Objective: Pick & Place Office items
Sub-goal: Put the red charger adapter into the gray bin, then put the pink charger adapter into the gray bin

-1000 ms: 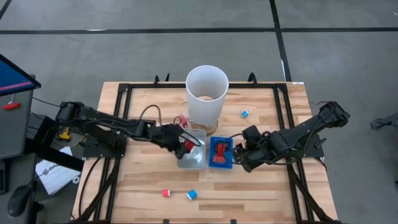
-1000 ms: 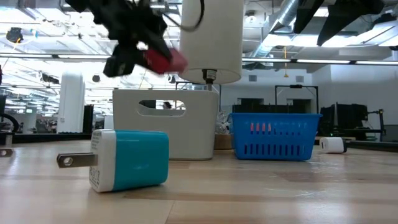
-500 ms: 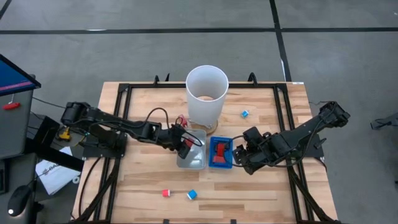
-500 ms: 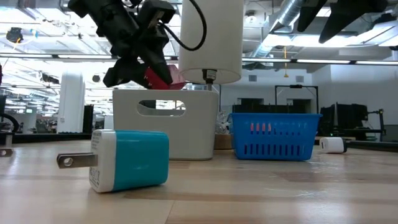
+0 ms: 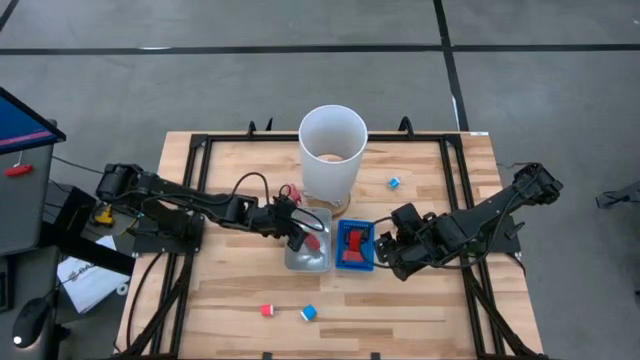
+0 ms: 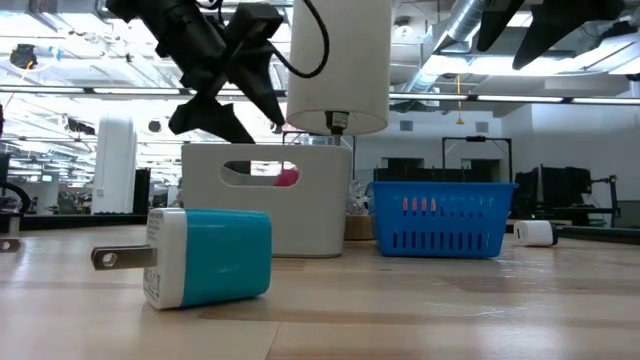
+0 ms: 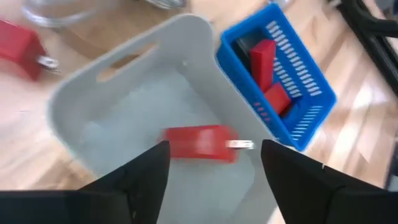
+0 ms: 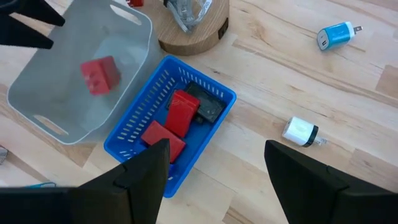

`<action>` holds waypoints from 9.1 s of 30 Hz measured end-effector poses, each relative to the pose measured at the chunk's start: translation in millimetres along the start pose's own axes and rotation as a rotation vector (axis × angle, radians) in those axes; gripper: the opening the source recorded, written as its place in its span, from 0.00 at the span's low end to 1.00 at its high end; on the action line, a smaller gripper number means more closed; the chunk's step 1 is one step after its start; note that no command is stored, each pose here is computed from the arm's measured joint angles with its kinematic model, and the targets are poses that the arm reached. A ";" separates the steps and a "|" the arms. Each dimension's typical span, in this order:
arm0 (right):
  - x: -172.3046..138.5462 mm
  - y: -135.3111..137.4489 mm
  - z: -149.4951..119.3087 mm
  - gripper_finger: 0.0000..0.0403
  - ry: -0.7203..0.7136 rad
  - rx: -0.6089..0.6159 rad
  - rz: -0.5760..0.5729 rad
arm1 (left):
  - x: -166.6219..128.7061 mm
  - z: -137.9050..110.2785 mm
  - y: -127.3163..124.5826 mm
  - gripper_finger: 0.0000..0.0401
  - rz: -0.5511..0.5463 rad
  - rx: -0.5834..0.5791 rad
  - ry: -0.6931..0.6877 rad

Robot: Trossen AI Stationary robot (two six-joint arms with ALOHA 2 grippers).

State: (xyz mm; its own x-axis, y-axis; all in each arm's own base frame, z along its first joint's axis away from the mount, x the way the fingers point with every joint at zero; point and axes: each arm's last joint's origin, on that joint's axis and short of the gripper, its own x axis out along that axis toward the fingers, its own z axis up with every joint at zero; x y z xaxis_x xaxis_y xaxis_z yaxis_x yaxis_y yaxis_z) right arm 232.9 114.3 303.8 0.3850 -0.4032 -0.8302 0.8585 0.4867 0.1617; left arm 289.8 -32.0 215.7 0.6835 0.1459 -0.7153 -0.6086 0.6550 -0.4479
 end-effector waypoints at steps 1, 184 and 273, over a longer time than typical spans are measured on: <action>0.0 0.0 0.0 0.63 -0.001 0.000 0.000 | -2.2 0.7 0.8 0.60 0.012 0.000 -0.013; -33.7 -19.9 4.7 0.63 -0.126 0.300 0.142 | 38.7 -20.0 7.3 0.27 0.094 0.482 -0.119; -37.3 -20.3 1.9 0.63 -0.079 0.273 0.160 | -15.2 -206.9 -29.7 0.71 -0.178 0.786 0.284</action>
State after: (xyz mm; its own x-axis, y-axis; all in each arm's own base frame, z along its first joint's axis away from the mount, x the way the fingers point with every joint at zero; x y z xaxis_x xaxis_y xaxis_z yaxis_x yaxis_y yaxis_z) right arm 201.8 118.0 332.5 0.5382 -0.4022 -0.7406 0.8400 0.3273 0.4327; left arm 214.1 -207.1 128.8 0.5515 -0.1303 -0.8240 0.0268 0.9900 -0.1387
